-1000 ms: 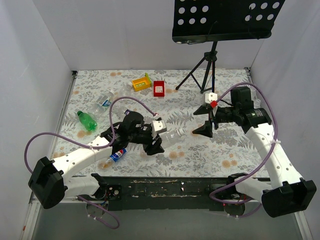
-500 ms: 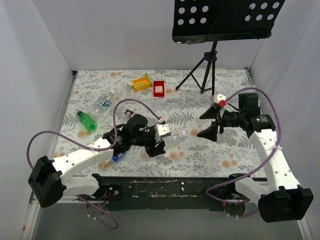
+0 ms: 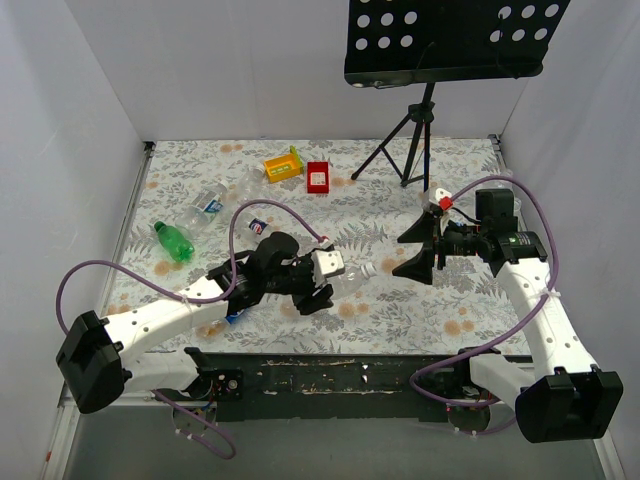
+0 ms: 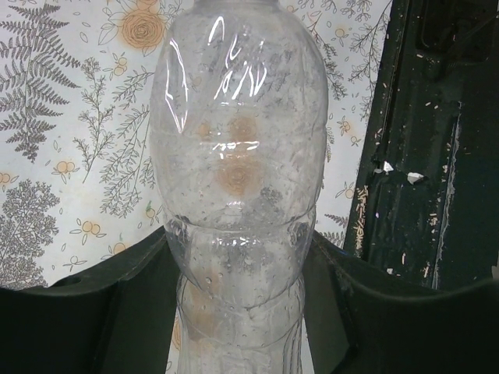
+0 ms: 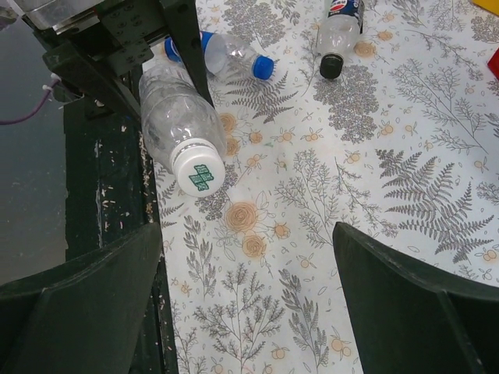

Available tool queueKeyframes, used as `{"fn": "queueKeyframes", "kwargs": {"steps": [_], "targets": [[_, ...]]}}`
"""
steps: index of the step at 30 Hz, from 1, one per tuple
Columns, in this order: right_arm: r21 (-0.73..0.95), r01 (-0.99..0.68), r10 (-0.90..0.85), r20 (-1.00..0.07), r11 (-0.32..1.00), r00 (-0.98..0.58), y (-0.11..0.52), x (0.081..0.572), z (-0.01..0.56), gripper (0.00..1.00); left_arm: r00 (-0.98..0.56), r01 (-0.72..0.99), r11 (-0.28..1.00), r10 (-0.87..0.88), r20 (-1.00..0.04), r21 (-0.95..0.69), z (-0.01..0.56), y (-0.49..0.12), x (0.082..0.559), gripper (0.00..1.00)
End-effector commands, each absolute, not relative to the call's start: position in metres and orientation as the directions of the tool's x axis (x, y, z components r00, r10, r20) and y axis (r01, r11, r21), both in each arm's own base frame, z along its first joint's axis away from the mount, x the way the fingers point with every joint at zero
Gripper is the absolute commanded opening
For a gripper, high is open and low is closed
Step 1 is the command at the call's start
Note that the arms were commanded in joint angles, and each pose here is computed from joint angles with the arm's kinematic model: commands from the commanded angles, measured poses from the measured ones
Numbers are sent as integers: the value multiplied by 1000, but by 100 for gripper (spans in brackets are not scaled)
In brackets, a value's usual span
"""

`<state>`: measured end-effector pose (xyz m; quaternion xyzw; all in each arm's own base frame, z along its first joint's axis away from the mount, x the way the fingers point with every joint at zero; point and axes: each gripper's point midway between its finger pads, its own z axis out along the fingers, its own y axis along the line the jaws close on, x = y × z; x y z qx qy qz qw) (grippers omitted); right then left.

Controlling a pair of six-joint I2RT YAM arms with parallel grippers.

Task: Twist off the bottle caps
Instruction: Unscrew the bottle cap from the plastic bottle.

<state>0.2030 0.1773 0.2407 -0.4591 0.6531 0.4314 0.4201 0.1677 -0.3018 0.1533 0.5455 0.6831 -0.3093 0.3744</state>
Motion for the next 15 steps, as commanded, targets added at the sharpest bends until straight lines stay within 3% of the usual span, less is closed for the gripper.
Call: {"fn": "queueKeyframes", "kwargs": {"steps": [1, 15], "targets": [[189, -963, -206, -952, 192, -228, 179, 204, 248, 98, -80, 975, 221, 474, -877, 31, 173, -308, 172, 14], [230, -956, -196, -944, 184, -265, 180, 204, 246, 98, -64, 969, 237, 488, -870, 62, 170, -309, 175, 14]]}}
